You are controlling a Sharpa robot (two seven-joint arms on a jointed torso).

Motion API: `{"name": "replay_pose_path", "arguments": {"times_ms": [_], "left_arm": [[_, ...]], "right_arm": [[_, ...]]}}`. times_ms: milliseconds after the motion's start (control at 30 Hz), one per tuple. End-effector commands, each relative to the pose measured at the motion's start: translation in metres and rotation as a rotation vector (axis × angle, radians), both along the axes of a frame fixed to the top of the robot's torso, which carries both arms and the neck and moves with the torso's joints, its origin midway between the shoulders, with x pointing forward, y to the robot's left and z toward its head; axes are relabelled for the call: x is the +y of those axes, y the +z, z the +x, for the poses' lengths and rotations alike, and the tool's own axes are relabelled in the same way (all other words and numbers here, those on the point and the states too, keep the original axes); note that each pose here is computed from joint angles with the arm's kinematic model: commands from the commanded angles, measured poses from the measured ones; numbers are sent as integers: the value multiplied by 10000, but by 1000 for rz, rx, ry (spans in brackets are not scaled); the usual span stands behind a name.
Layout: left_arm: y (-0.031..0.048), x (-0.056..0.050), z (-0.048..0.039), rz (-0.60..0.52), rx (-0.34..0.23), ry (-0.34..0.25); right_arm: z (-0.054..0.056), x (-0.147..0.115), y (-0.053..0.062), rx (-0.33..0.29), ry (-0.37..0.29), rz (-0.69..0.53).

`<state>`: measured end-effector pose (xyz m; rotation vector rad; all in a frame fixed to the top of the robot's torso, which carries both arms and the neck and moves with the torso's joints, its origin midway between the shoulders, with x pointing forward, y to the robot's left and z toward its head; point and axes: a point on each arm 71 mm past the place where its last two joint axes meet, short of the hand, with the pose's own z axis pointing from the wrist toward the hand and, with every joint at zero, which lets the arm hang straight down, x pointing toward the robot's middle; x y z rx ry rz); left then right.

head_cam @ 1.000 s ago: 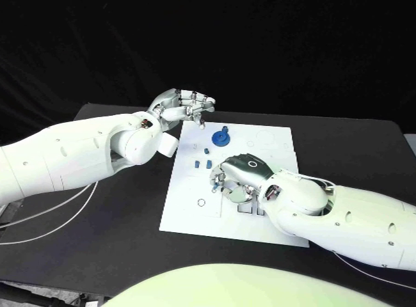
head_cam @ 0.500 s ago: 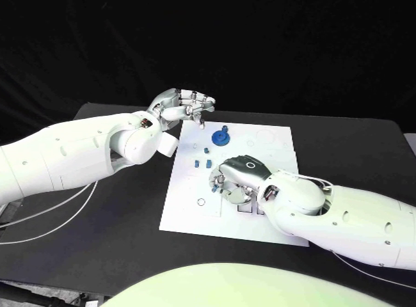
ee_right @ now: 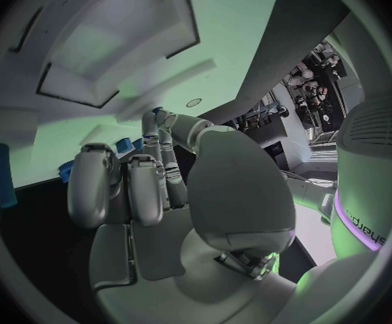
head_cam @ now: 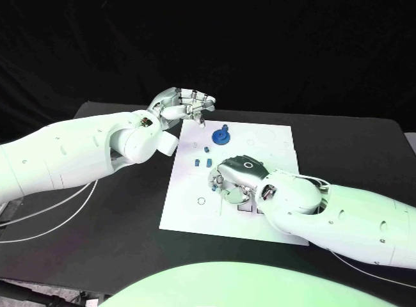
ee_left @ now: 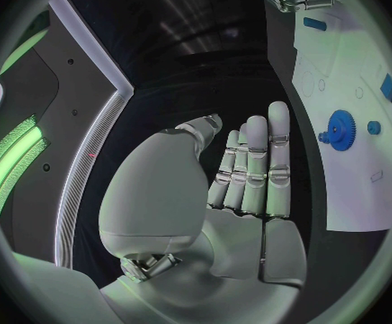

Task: Assemble the parts on the task board

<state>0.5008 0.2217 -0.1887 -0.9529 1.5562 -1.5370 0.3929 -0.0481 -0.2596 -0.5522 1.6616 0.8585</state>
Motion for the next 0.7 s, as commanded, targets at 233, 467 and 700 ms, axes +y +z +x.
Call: {"name": "replay_pose_path", "arguments": {"times_ms": [233,467,700], "left_arm": [[8,-23,-8,-11,2,-21],[7,-23,-6,-11,3,-22],[5,-16,-5,-10,4,-21]], "right_arm": [[-21,34,-66,9,15,-50],[-22,25,-52,-2,12,-31],[-30,-21,-9,-27,-3,16]]}}
